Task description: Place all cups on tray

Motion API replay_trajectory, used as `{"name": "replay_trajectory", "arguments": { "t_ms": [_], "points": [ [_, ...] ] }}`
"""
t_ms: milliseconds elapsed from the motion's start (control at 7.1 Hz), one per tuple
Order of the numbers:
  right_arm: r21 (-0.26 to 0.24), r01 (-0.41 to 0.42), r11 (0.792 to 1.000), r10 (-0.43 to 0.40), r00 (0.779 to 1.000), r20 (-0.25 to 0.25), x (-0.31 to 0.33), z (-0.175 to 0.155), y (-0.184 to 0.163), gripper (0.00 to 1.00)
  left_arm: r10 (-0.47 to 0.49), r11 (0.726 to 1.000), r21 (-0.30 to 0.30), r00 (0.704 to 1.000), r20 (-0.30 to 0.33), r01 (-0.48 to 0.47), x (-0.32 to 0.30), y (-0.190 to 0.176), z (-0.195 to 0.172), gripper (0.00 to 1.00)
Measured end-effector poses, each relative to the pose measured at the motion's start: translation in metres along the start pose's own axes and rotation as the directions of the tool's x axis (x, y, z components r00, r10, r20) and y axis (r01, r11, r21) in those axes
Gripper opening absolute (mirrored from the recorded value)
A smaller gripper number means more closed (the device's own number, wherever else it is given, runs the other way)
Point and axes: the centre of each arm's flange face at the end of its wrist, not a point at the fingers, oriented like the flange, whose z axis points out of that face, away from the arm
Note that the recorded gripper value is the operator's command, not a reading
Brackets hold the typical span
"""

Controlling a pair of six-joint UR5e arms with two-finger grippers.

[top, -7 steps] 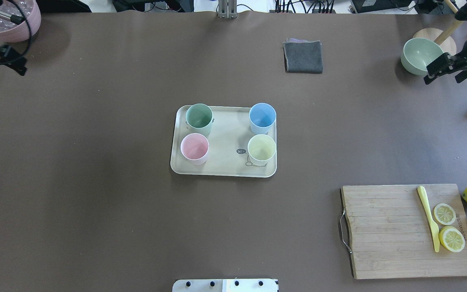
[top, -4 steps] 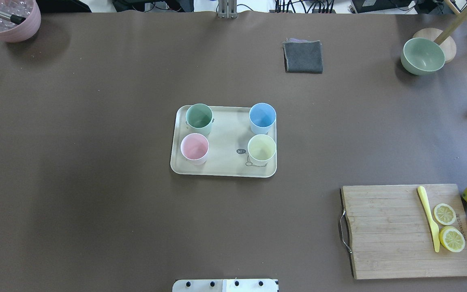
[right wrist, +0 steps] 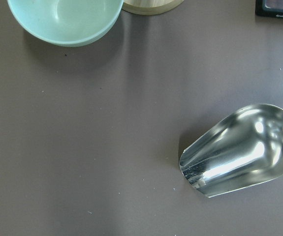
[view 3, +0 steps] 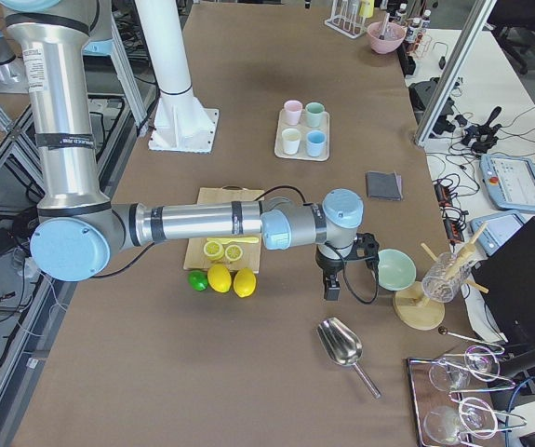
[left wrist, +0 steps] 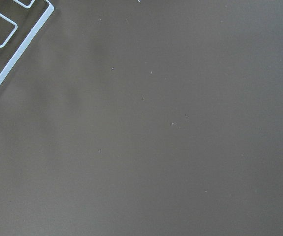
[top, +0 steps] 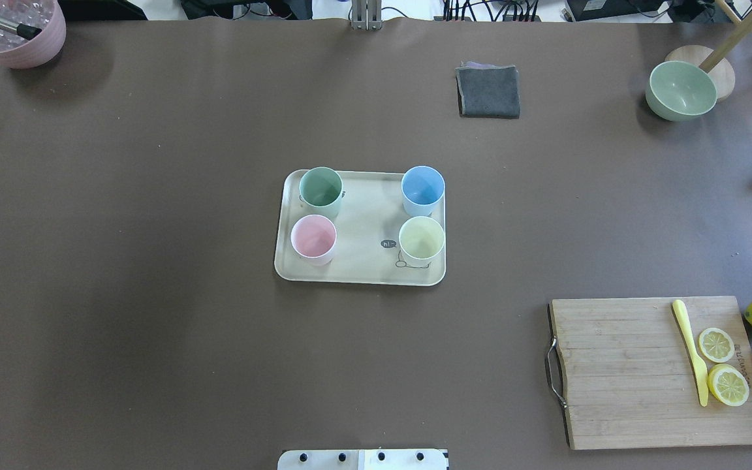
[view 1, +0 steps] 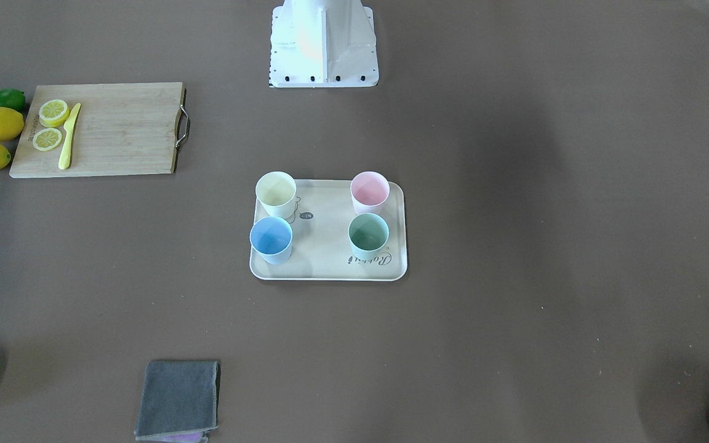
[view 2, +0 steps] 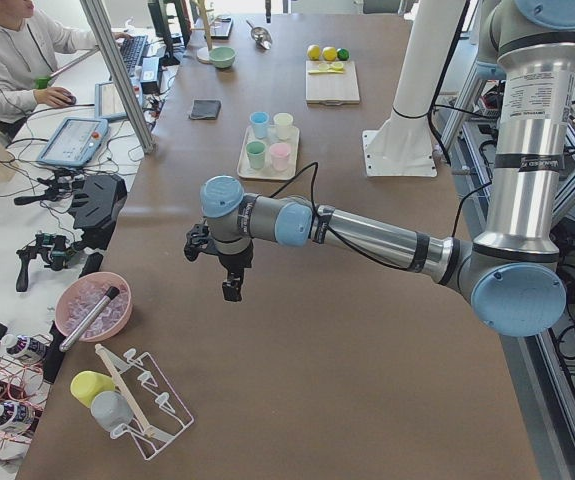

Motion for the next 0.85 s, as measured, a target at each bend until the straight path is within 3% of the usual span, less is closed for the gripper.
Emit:
{"name": "replay_trajectory", "arguments": {
  "t_ms": [423, 845],
  "points": [
    [-0.017, -0.009, 1.000, 0.009, 1.000, -0.007, -0.015, -0.021, 0.002, 1.00, -0.004, 1.000, 0.002, 0.998, -0.061, 0.004, 0.004, 0.003, -0.004, 0.98],
    [-0.029, 0.016, 0.999, -0.016, 1.000, -0.009, -0.020, -0.032, 0.004, 1.00, -0.016, 1.000, 0.004, 0.998, -0.063, 0.016, -0.002, 0.004, -0.006, 0.98]
  ]
}}
